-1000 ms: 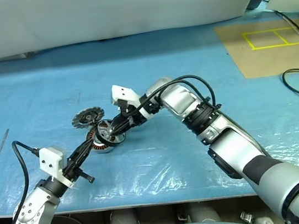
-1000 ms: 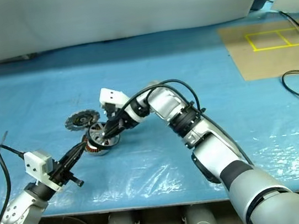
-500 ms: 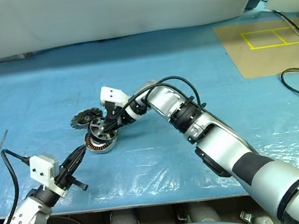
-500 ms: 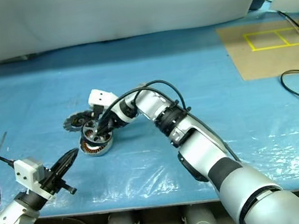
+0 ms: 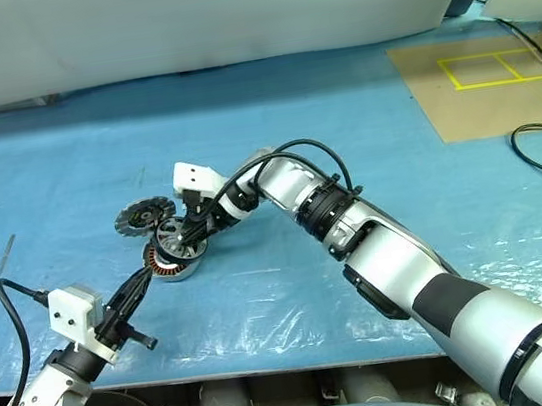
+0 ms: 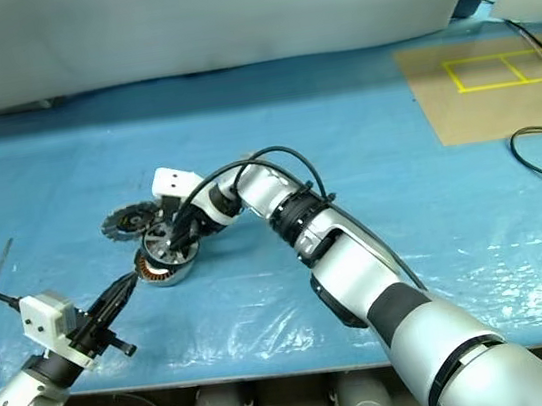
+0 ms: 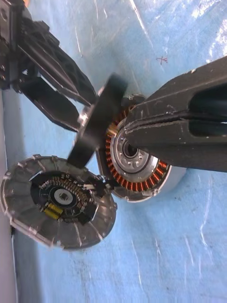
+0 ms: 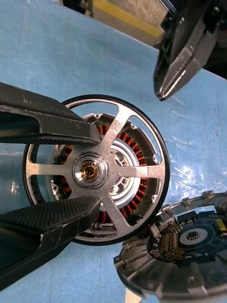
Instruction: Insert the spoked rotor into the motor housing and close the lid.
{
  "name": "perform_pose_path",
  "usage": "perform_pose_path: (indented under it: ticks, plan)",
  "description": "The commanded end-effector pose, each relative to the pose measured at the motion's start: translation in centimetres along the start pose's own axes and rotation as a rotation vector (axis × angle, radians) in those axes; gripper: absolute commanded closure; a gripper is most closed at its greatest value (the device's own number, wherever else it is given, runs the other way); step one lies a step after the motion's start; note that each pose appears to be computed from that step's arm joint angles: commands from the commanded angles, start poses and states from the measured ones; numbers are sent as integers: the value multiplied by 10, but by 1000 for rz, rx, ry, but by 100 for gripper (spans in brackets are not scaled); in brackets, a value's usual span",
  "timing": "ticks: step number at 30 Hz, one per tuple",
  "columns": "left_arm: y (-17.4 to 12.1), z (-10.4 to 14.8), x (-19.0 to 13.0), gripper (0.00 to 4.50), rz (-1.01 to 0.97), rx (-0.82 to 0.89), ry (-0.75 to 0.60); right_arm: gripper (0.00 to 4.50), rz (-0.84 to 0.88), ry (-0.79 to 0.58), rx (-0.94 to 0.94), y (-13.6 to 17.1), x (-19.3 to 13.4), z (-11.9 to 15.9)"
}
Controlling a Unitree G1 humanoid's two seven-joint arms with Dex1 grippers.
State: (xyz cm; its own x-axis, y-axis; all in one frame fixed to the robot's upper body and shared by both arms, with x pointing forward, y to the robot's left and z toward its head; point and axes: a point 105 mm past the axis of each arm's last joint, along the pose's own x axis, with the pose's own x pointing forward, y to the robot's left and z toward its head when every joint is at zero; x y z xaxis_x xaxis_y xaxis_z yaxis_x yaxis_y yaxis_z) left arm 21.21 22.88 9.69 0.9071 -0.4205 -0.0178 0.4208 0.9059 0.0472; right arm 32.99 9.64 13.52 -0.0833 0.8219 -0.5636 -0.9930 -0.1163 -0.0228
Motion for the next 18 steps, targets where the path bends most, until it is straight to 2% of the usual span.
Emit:
perform_pose_path:
  ticks: [1, 10, 18]
  plan:
    - [3, 14, -4, 450, 9, 36, -48, 323, 30, -49, -103, 8, -4, 37]
    - [4, 10, -11, 450, 36, 36, -35, 323, 49, -64, -119, 14, 5, 49]
    - [4, 9, -14, 450, 46, 39, -31, 323, 32, -33, -88, 12, 21, 31]
